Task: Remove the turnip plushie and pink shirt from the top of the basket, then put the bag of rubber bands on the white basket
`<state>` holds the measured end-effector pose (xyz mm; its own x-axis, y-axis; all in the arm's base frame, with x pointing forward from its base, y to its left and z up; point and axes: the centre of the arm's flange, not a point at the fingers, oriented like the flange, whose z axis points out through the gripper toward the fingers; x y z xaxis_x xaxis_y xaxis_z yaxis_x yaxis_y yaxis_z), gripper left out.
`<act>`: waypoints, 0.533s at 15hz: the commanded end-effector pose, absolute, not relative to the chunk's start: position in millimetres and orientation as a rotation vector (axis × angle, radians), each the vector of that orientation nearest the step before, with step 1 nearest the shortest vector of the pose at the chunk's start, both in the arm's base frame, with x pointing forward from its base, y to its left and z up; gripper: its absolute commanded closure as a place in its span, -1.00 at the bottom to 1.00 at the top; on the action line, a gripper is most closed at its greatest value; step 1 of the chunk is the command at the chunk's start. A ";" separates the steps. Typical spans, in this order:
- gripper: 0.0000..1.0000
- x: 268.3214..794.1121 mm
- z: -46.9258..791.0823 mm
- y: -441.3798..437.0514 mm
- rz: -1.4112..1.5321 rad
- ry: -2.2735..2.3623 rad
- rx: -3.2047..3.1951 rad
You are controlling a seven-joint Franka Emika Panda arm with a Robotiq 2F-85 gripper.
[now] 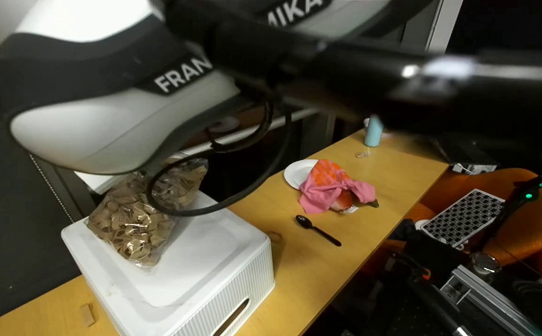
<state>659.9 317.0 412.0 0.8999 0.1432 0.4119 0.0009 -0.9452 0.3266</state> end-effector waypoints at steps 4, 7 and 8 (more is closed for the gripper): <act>1.00 695.6 454.5 315.3 0.724 0.109 2.640; 1.00 699.2 465.8 305.0 0.741 0.116 2.570; 1.00 700.3 469.3 301.1 0.745 0.119 2.552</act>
<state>686.6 302.8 451.8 0.8591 0.1805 0.4788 -0.0354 -0.9125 0.4076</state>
